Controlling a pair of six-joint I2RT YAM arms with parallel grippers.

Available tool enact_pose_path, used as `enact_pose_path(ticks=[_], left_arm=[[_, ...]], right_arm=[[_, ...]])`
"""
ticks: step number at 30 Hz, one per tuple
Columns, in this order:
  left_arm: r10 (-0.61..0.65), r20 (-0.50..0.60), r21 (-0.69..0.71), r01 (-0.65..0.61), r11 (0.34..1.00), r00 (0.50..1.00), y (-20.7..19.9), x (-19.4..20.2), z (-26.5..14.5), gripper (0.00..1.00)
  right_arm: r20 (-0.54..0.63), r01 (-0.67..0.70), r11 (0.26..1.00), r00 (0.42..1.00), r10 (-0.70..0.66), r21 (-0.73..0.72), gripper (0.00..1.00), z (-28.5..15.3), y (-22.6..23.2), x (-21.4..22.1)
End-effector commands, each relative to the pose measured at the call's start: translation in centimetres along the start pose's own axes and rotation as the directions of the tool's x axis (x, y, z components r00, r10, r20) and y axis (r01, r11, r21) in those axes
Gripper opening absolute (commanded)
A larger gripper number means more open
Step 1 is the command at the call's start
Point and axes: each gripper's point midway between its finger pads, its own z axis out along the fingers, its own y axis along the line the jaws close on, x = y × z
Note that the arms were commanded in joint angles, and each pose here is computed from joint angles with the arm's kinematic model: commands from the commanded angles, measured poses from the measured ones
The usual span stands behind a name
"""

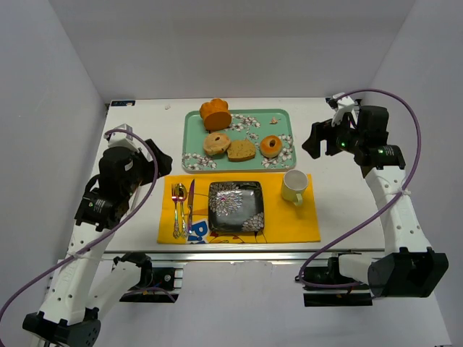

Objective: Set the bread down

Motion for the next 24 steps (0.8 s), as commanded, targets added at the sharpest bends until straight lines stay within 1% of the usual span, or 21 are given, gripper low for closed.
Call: enact_pose_path(ticks=[1, 2, 3, 4, 5, 6, 7, 8, 9, 11, 12, 13, 14, 15, 16, 17, 18, 20, 21, 23, 24], left_arm=[[0.016, 0.019, -0.038, -0.015, 0.999, 1.000, 0.6, -0.6, -0.1, 0.92], [0.020, 0.011, -0.050, -0.020, 0.999, 1.000, 0.8, -0.5, 0.2, 0.87], [0.022, 0.013, -0.070, -0.021, 0.997, 1.000, 1.1, -0.6, 0.4, 0.62], [0.024, 0.010, -0.087, -0.023, 0.996, 1.000, 1.3, -0.6, 0.7, 0.45], [0.027, -0.001, -0.108, -0.027, 0.994, 1.000, 1.7, -0.4, 0.9, 0.28], [0.031, -0.018, -0.136, -0.034, 0.990, 0.999, 2.1, -0.1, 1.5, 0.14], [0.037, -0.018, -0.184, -0.040, 0.982, 0.999, 3.0, 0.0, 1.6, 0.04], [0.041, -0.025, -0.212, -0.045, 0.976, 0.999, 3.6, 0.2, 1.8, 0.00], [0.049, -0.036, -0.236, -0.056, 0.970, 0.998, 4.1, 0.4, 2.1, 0.00], [0.074, -0.050, -0.307, -0.086, 0.948, 0.996, 5.9, 0.7, 2.3, 0.02], [0.079, -0.064, -0.357, -0.097, 0.929, 0.995, 7.1, 1.1, 2.3, 0.13], [0.077, -0.099, -0.425, -0.112, 0.898, 0.992, 8.9, 1.6, 2.4, 0.28], [0.086, -0.112, -0.472, -0.129, 0.872, 0.990, 10.2, 1.7, 2.4, 0.56], [0.094, -0.150, -0.514, -0.158, 0.843, 0.984, 11.9, 2.2, 2.5, 0.65], [0.092, -0.196, -0.539, -0.185, 0.822, 0.976, 13.1, 2.9, 3.3, 0.71], [0.087, -0.242, -0.510, -0.203, 0.836, 0.966, 13.5, 3.7, 4.0, 0.76], [0.093, -0.282, -0.520, -0.234, 0.822, 0.955, 15.3, 4.0, 4.3, 0.80], [0.065, -0.351, -0.492, -0.243, 0.836, 0.934, 17.2, 5.8, 5.7, 0.81], [0.064, -0.362, -0.503, -0.252, 0.827, 0.930, 18.7, 5.8, 5.8, 0.82], [0.071, -0.372, -0.497, -0.263, 0.827, 0.926, 20.1, 6.2, 6.7, 0.82], [0.109, -0.390, -0.465, -0.298, 0.834, 0.914, 20.6, 6.3, 6.9, 0.83]], right_arm=[[0.112, 0.079, 0.995, 0.991, -0.072, -0.064, 0.89, -0.6, 1.3, -2.6], [0.118, 0.125, 0.988, 0.986, -0.114, -0.091, 0.89, -0.4, 1.6, -2.2], [0.148, 0.182, 0.975, 0.975, -0.163, -0.126, 0.89, -0.7, 2.3, -2.4], [0.193, 0.255, 0.943, 0.957, -0.215, -0.215, 0.88, -1.1, 4.0, -2.5], [0.221, 0.315, 0.915, 0.939, -0.262, -0.253, 0.81, -1.3, 4.8, -2.3], [0.246, 0.366, 0.885, 0.921, -0.301, -0.287, 0.56, -1.1, 5.5, -1.5], [0.287, 0.377, 0.859, 0.914, -0.286, -0.346, 0.37, -1.4, 6.8, -1.7], [0.314, 0.385, 0.851, 0.908, -0.279, -0.358, 0.19, -1.2, 7.0, -2.1], [0.321, 0.376, 0.843, 0.911, -0.261, -0.383, 0.00, -1.1, 7.4, -2.1], [0.309, 0.348, 0.824, 0.925, -0.223, -0.447, 0.00, -0.4, 8.1, -1.3], [0.299, 0.337, 0.822, 0.930, -0.215, -0.458, 0.29, -0.1, 8.2, -1.1], [0.277, 0.317, 0.820, 0.939, -0.202, -0.476, 0.58, 0.7, 8.0, -0.6], [0.255, 0.296, 0.820, 0.948, -0.190, -0.490, 0.72, 0.9, 8.0, -0.2], [0.246, 0.290, 0.816, 0.951, -0.188, -0.499, 0.80, 1.1, 8.0, -0.1], [0.246, 0.305, 0.805, 0.948, -0.204, -0.509, 0.83, 1.5, 7.9, 0.1], [0.245, 0.310, 0.797, 0.947, -0.209, -0.518, 0.84, 1.5, 8.0, 0.4], [0.248, 0.316, 0.791, 0.945, -0.214, -0.523, 0.85, 1.6, 8.0, 0.6], [0.261, 0.338, 0.779, 0.937, -0.230, -0.528, 0.86, 1.7, 8.1, 1.1], [0.266, 0.344, 0.778, 0.935, -0.233, -0.526, 0.86, 1.8, 8.1, 1.2], [0.265, 0.348, 0.782, 0.934, -0.241, -0.516, 0.87, 2.0, 7.9, 1.5], [0.261, 0.346, 0.783, 0.935, -0.241, -0.517, 0.87, 2.1, 7.9, 1.7]])
